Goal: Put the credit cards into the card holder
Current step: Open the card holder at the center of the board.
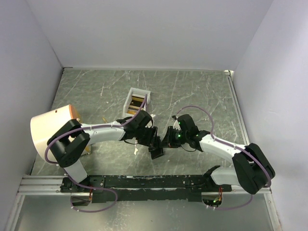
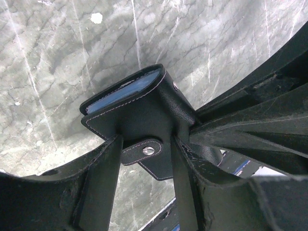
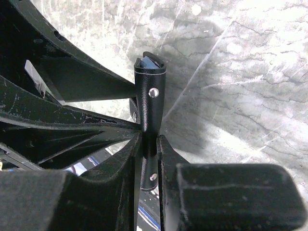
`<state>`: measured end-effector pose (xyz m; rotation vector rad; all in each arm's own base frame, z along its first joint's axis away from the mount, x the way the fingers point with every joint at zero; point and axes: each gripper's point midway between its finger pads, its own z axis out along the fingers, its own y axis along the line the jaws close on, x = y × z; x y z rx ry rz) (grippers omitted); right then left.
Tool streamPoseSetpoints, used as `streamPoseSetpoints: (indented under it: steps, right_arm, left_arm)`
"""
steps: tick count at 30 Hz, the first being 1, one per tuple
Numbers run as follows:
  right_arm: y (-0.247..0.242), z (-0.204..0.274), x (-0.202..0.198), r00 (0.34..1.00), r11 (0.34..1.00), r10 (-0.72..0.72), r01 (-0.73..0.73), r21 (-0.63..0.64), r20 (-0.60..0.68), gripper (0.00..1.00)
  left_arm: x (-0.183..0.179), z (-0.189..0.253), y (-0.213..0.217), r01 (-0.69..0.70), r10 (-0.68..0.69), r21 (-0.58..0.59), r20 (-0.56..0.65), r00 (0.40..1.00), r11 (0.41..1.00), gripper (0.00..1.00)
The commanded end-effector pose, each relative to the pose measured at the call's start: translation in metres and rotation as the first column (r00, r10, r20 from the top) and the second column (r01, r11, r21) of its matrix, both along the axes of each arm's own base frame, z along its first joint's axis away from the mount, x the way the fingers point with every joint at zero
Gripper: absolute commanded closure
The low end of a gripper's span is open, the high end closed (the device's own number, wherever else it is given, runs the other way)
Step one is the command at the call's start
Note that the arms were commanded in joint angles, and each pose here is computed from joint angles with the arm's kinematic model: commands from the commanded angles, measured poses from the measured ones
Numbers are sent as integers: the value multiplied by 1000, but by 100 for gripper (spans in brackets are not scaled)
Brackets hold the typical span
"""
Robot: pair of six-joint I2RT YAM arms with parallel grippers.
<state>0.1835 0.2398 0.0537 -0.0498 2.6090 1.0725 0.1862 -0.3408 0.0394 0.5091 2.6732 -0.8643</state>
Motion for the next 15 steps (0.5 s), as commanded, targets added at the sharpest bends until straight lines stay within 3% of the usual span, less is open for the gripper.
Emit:
streamPoseSetpoints:
  steps: [1, 15]
  right_arm:
    - [11, 20, 14, 998, 999, 6, -8, 40, 58, 84]
    - [11, 22, 13, 998, 999, 8, -11, 46, 63, 84]
  left_arm:
    - [-9, -4, 7, 18, -17, 51, -8, 1000, 999, 45]
    - [-8, -10, 19, -7, 9, 157, -10, 1000, 988, 53]
